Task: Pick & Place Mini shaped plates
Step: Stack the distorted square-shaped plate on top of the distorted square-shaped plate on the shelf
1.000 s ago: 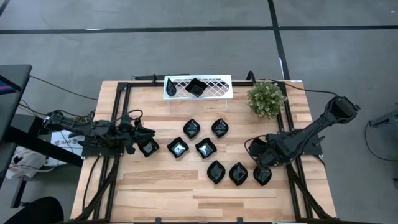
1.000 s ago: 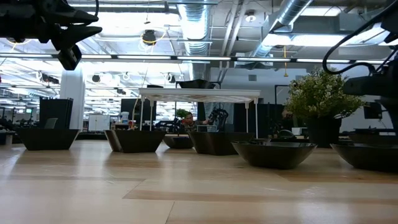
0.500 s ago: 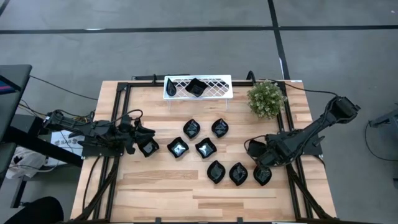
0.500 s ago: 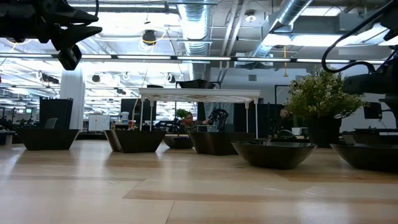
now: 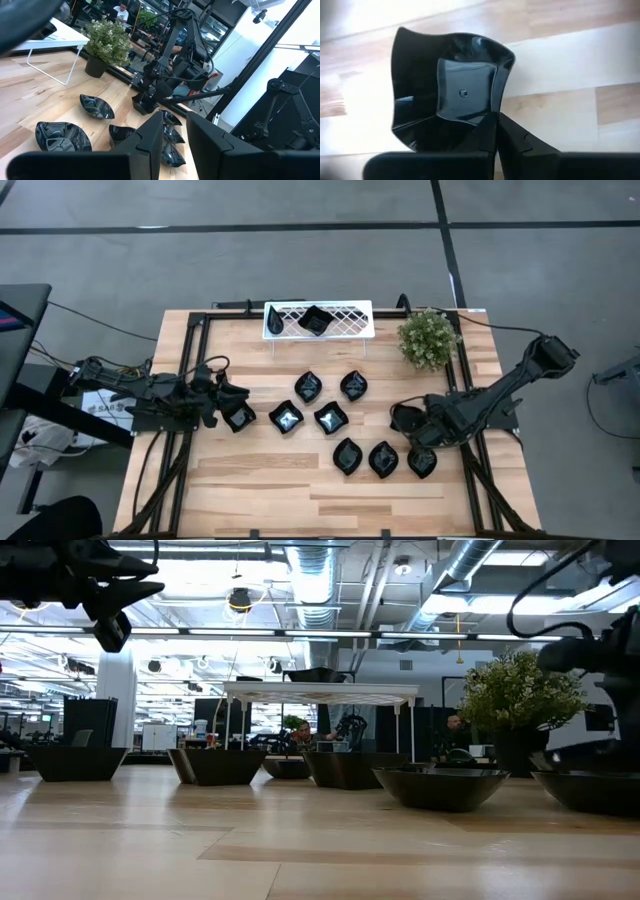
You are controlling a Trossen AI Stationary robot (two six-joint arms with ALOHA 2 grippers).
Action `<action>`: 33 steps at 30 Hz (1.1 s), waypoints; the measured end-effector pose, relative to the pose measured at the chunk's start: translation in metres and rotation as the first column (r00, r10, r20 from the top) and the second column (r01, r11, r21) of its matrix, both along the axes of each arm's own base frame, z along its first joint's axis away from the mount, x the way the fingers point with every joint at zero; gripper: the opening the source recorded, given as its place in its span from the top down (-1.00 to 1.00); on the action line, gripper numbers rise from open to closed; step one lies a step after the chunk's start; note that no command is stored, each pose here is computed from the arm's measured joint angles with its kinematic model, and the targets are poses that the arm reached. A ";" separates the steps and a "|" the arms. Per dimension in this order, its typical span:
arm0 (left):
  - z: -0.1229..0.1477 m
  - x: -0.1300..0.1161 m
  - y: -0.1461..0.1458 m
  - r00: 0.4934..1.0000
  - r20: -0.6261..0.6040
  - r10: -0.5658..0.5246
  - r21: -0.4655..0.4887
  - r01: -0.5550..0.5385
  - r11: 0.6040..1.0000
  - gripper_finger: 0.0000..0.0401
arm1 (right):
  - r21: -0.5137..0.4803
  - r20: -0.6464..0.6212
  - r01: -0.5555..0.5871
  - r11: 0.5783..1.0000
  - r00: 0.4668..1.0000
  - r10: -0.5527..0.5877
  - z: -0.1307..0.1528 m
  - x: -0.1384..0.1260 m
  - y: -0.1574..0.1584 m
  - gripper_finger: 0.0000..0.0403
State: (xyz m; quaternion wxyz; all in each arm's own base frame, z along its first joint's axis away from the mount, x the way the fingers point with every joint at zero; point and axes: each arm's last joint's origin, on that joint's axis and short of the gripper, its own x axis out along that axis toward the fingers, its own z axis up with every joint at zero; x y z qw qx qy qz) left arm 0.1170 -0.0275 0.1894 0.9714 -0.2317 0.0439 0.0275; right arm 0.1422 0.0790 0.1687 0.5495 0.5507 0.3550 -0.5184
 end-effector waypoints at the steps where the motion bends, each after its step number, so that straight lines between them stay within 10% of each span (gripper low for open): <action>1: 0.000 0.000 0.000 1.000 0.001 0.000 0.000 0.000 1.000 0.56 | -0.007 0.005 0.000 1.000 1.000 0.000 0.002 0.001 0.000 0.99; 33: 0.001 0.000 0.000 1.000 0.009 -0.001 -0.003 0.001 1.000 0.56 | -0.340 0.428 -0.056 0.939 0.880 0.207 0.110 0.052 0.008 1.00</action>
